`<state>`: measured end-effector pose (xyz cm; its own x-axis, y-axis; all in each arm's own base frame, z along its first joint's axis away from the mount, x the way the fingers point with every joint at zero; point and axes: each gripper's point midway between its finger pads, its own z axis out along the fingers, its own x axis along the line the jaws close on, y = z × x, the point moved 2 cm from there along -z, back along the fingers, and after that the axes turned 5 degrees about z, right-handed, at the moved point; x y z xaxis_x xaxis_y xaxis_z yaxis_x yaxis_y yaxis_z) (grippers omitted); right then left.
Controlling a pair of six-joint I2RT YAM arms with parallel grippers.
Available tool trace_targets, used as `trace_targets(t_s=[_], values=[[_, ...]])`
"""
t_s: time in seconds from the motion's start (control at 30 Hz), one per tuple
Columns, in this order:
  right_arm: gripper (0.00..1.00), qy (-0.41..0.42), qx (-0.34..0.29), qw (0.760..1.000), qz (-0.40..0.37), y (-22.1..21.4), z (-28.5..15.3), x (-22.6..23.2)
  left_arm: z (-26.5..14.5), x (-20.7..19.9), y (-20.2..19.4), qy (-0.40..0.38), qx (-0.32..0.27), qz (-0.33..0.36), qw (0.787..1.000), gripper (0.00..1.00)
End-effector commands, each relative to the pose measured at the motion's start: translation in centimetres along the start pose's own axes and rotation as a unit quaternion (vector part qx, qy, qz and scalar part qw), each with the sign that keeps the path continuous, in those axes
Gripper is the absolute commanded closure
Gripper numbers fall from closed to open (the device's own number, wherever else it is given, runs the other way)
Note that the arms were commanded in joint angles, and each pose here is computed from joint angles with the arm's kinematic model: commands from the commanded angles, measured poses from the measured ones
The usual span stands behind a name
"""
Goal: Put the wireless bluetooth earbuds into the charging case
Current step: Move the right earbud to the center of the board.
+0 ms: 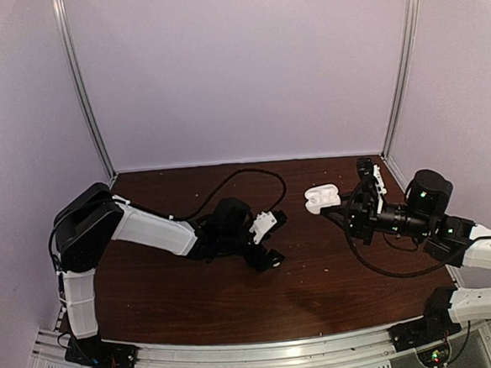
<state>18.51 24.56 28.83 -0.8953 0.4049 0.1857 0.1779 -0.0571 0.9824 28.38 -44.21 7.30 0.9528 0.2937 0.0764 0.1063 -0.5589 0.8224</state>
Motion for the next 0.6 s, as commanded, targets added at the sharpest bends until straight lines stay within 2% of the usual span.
trace_targets(t_s=[0.0, 0.27, 0.57], values=[[1.00, 0.006, -0.010, 1.000, -0.002, 0.5, -0.1, 0.2, 0.9, 0.1, -0.3, 0.041, 0.019, 0.010, 0.999, 0.04], [1.00, 0.004, -0.009, 1.000, -0.003, 0.5, -0.2, 0.2, 2.0, -0.2, -2.3, 0.063, 0.057, 0.010, 0.996, 0.02], [1.00, 0.004, -0.005, 1.000, -0.005, 0.4, -0.2, 0.2, -0.2, 2.4, -5.0, 0.139, 0.103, -0.002, 0.985, 0.02]])
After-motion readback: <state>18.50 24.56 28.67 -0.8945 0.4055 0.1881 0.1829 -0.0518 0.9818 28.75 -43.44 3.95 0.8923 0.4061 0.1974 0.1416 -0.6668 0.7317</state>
